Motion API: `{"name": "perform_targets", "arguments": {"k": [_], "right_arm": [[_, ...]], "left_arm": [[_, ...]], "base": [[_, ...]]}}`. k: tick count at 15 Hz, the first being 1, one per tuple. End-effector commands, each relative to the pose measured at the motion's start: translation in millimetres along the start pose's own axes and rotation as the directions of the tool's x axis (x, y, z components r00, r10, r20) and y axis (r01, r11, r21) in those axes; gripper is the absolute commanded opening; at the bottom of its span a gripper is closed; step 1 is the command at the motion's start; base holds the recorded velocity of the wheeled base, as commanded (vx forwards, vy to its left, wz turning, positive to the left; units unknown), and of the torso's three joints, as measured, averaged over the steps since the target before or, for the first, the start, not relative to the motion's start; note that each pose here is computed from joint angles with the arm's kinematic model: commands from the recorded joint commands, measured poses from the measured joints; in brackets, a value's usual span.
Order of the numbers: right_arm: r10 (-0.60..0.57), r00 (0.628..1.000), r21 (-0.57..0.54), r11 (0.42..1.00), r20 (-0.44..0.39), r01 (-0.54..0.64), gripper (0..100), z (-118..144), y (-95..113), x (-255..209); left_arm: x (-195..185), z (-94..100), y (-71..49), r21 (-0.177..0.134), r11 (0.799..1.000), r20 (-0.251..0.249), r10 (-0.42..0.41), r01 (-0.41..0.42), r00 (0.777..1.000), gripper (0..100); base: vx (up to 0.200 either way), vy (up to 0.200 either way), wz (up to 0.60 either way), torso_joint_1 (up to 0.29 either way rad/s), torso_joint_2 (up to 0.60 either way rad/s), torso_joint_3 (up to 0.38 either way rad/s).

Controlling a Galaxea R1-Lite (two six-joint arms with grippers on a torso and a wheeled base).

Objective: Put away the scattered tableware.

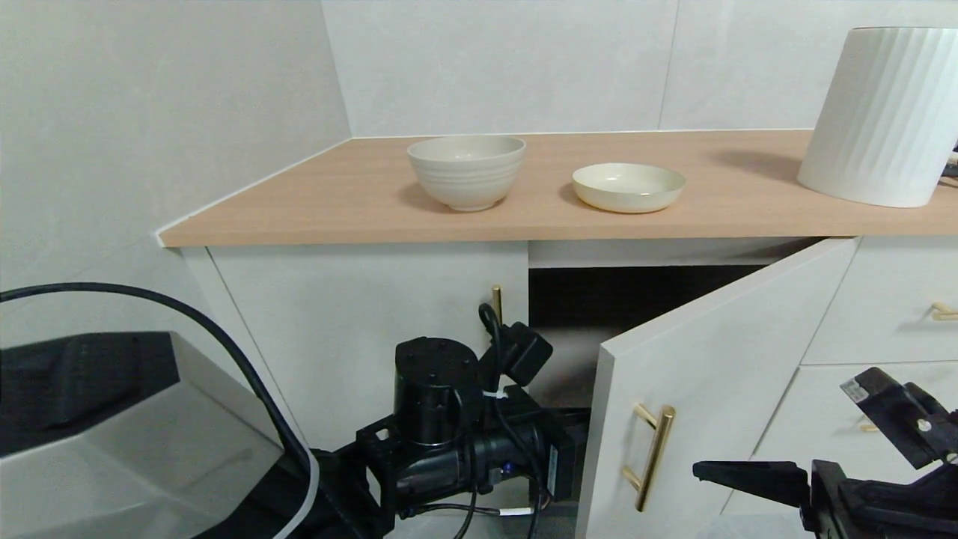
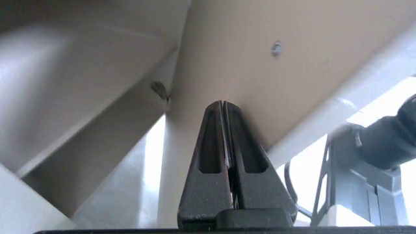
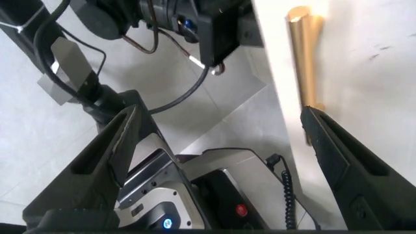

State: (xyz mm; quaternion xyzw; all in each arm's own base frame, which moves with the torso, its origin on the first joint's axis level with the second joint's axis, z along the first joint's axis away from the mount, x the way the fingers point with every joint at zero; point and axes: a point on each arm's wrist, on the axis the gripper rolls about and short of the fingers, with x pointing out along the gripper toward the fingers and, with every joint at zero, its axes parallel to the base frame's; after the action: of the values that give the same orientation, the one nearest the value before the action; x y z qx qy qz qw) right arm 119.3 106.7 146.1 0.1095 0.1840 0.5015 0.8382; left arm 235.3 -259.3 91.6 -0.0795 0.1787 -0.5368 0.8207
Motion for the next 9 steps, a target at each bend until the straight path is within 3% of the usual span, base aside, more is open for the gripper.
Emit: {"name": "perform_targets", "arguments": {"k": [1, 2, 5, 9], "right_arm": [[0.001, 1.000, -0.002, 1.000, 0.004, -0.001, 100, 0.4, 0.5, -0.8], [0.002, 1.000, -0.004, 1.000, 0.008, -0.002, 100, 0.8, 1.0, -1.6], [0.011, 0.999, -0.020, 1.000, 0.041, -0.010, 100, 5.0, 4.7, -6.5], [0.017, 0.997, -0.034, 0.999, 0.074, -0.014, 100, 9.5, 8.0, -11.2]], "left_arm": [[5.9, 2.5, 2.0, 0.000, 1.000, 0.003, 0.002, -0.002, 1.000, 0], [8.0, 5.7, 2.0, 0.003, 1.000, 0.012, 0.000, 0.000, 1.000, 0], [12.8, 4.4, 4.3, -0.002, 1.000, -0.002, 0.003, -0.003, 1.000, 0], [28.8, 10.1, 9.6, 0.003, 1.000, 0.015, 0.012, -0.012, 1.000, 0]], "base": [[0.000, 0.000, 0.00, 0.000, 0.00, 0.000], [0.000, 0.000, 0.00, 0.000, 0.00, 0.000], [-0.200, 0.000, 0.00, -0.001, 0.00, 0.001], [0.000, 0.000, 0.00, 0.000, 0.00, 0.000]]}}
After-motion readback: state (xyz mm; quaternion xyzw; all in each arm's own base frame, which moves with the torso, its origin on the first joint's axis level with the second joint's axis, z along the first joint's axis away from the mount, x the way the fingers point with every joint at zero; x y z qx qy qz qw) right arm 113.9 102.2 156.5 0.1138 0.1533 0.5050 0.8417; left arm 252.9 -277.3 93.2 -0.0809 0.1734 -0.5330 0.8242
